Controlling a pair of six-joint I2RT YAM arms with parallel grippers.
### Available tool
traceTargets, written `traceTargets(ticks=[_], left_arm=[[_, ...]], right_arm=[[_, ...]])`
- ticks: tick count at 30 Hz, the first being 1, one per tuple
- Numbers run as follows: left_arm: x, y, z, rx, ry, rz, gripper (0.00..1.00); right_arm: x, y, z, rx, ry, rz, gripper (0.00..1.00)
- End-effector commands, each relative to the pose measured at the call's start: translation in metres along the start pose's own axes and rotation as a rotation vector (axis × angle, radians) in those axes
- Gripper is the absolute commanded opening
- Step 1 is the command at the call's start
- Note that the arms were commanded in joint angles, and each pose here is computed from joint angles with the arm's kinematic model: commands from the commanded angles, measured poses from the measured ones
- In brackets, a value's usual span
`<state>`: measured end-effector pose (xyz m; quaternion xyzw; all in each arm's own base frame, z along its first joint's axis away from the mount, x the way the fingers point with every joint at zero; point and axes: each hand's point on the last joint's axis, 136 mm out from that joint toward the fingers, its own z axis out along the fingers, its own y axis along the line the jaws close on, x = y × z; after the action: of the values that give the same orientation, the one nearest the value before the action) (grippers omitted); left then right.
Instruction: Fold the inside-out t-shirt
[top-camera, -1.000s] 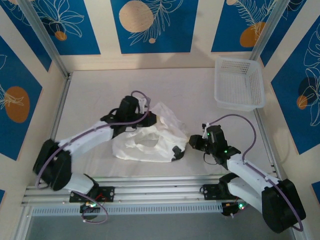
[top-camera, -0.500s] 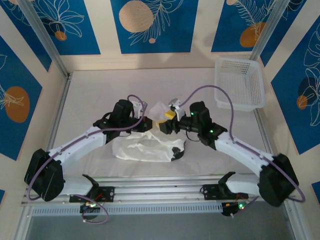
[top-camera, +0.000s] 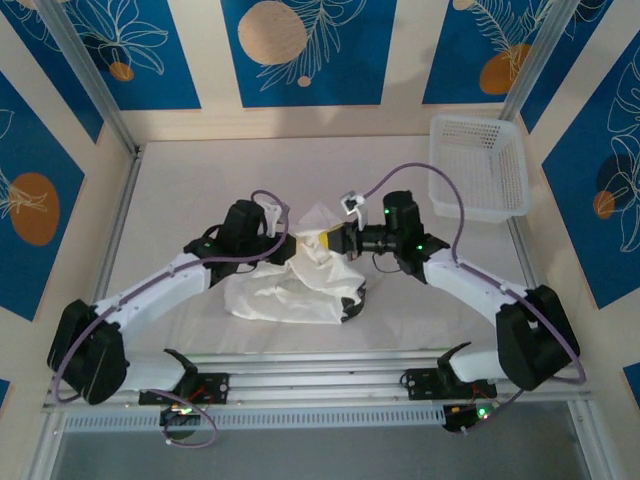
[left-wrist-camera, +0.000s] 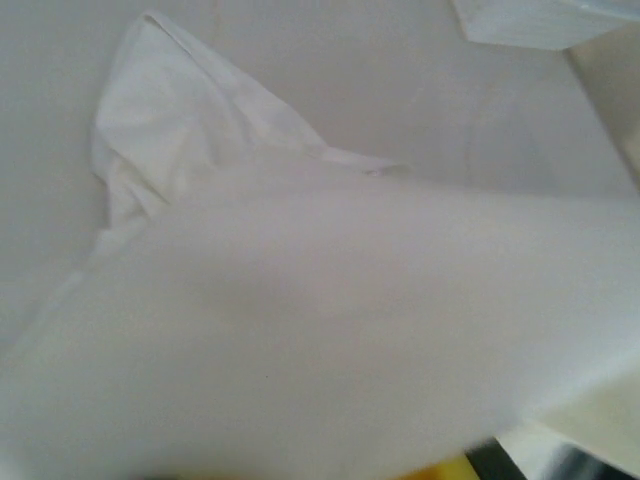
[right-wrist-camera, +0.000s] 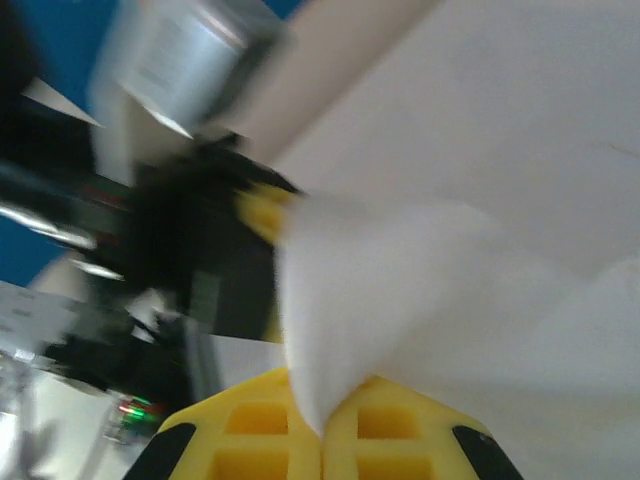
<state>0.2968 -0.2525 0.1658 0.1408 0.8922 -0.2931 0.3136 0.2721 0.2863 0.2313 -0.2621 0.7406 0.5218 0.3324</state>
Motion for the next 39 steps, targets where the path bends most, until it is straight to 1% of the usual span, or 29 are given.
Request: traceTargets(ticks=[1, 3, 4, 6, 8, 10, 12, 14, 16, 18, 20, 21, 23, 26, 28, 29, 30, 33, 36, 37, 39], left_arm=[[-0.002, 0.041, 0.026, -0.131, -0.003, 0.063, 0.04], [-0.006, 0.033, 0.031, -0.078, -0.031, 0.044, 0.06], [-0.008, 0.029, 0.030, -0.053, -0.051, 0.035, 0.12], [-0.007, 0.030, 0.022, -0.054, -0.089, 0.022, 0.35], [-0.002, 0.035, 0.010, -0.084, -0.109, 0.023, 0.48], [0.003, 0.035, -0.006, -0.096, -0.123, 0.024, 0.52], [0.009, 0.031, -0.025, -0.106, -0.137, 0.024, 0.53], [0.011, 0.021, -0.041, -0.092, -0.159, 0.028, 0.50], [0.013, 0.003, -0.049, -0.031, -0.178, 0.026, 0.43], [0.011, -0.022, -0.050, 0.059, -0.193, 0.025, 0.36], [0.008, -0.045, -0.043, 0.144, -0.194, 0.019, 0.35], [0.006, -0.056, -0.037, 0.190, -0.192, 0.016, 0.34], [0.004, -0.067, -0.020, 0.231, -0.170, 0.005, 0.35], [0.002, -0.067, 0.009, 0.230, -0.139, 0.007, 0.40], [0.001, -0.071, 0.024, 0.255, -0.120, 0.030, 0.42], [0.001, -0.074, 0.031, 0.265, -0.108, 0.042, 0.46], [0.001, -0.073, 0.038, 0.257, -0.099, 0.044, 0.47], [-0.006, -0.067, 0.048, 0.236, -0.103, 0.032, 0.46], [-0.015, -0.067, 0.045, 0.254, -0.128, 0.003, 0.38], [-0.017, -0.070, 0.043, 0.271, -0.131, 0.000, 0.32], [-0.019, -0.080, 0.039, 0.336, -0.122, 0.001, 0.03]], right_arm=[[-0.018, 0.051, -0.023, -0.223, -0.032, 0.054, 0.00], [-0.020, 0.047, -0.028, -0.216, -0.046, 0.091, 0.00], [-0.021, 0.044, -0.030, -0.200, -0.051, 0.116, 0.00], [-0.022, 0.035, -0.033, -0.165, -0.072, 0.148, 0.00], [-0.023, 0.029, -0.035, -0.140, -0.091, 0.155, 0.00], [-0.024, 0.020, -0.035, -0.110, -0.098, 0.167, 0.00], [-0.025, 0.012, -0.034, -0.084, -0.099, 0.188, 0.00], [-0.026, 0.008, -0.032, -0.078, -0.095, 0.198, 0.00], [-0.026, 0.004, -0.031, -0.072, -0.093, 0.209, 0.00], [-0.027, 0.002, -0.028, -0.072, -0.091, 0.221, 0.00], [-0.028, 0.001, -0.027, -0.072, -0.089, 0.229, 0.00], [-0.028, 0.001, -0.026, -0.070, -0.088, 0.235, 0.00], [-0.029, 0.003, -0.026, -0.076, -0.085, 0.237, 0.00], [-0.030, 0.005, -0.027, -0.076, -0.084, 0.240, 0.00], [-0.030, 0.007, -0.027, -0.078, -0.085, 0.246, 0.00], [-0.030, 0.007, -0.027, -0.079, -0.083, 0.248, 0.00], [-0.030, 0.008, -0.027, -0.080, -0.080, 0.253, 0.00], [-0.029, 0.009, -0.026, -0.082, -0.074, 0.258, 0.00], [-0.026, 0.005, -0.025, -0.074, -0.070, 0.281, 0.00], [-0.026, 0.004, -0.025, -0.074, -0.070, 0.290, 0.00], [-0.024, -0.002, -0.024, -0.069, -0.067, 0.312, 0.00]])
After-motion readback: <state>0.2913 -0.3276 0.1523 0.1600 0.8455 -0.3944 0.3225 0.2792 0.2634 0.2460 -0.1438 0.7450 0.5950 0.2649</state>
